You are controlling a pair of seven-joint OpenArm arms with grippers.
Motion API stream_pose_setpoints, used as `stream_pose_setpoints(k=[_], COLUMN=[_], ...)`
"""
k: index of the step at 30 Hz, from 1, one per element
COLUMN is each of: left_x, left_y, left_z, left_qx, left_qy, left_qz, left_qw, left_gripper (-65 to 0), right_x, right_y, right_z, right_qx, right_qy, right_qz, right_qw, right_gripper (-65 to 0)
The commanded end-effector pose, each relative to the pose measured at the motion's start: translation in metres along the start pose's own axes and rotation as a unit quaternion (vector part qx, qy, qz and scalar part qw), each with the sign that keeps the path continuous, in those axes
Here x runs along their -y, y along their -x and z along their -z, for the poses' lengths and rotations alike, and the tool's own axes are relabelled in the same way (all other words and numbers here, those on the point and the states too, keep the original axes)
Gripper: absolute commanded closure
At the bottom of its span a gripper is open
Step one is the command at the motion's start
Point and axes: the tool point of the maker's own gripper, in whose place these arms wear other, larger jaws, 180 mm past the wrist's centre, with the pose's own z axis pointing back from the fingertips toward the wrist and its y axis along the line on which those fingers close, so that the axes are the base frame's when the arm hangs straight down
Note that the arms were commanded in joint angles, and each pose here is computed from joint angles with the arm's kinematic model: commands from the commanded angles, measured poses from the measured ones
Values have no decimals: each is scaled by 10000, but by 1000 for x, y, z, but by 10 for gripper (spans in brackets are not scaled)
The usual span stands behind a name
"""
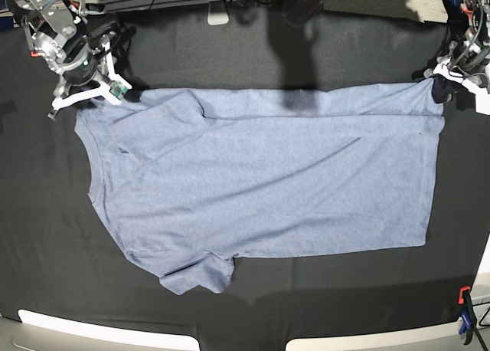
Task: Layout the t-shirt on the table in an organized manner, then fold the t-shirt properly
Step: 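Move the right gripper along the shirt edge toward the sleeve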
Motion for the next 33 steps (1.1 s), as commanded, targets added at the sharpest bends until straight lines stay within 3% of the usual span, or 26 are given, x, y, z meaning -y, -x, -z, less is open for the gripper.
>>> stream_pose_setpoints(k=[1, 5, 6, 12, 15, 19, 25, 33], left_x=[1, 1, 1, 1, 1, 0, -1, -9], left_y=[-15, -15, -15, -14, -12, -11, 4, 6], left_z=[-4, -4, -4, -4, -4, -4, -6, -30], left_qx=[231, 231, 231, 212, 185, 145, -258, -440], left_qy=[60, 60, 60, 54, 49, 48, 31, -86], left_qz=[73, 73, 73, 75, 75, 76, 90, 528], left_qw=[9997, 9997, 9997, 9997, 9998, 9999, 9996, 9976], left_gripper=[0, 0, 0, 0, 0, 0, 0, 0], right_x=[14, 15, 17, 23, 15, 2, -21, -42], right_y=[-1, 0, 0, 9, 18, 43, 62, 75], right_z=[-2, -2, -2, -16, -32, -52, -73, -83], right_qx=[30, 15, 5, -222, -366, -893, -1099, -1219], right_qy=[184, 230, 278, 628, 597, 488, 493, 232], right_qz=[-79, -136, -179, -675, -911, -1018, -1394, -1404], right_qw=[9998, 9996, 9995, 9955, 9934, 9896, 9829, 9823], right_gripper=[-128, -6, 0, 0, 0, 0, 0, 0])
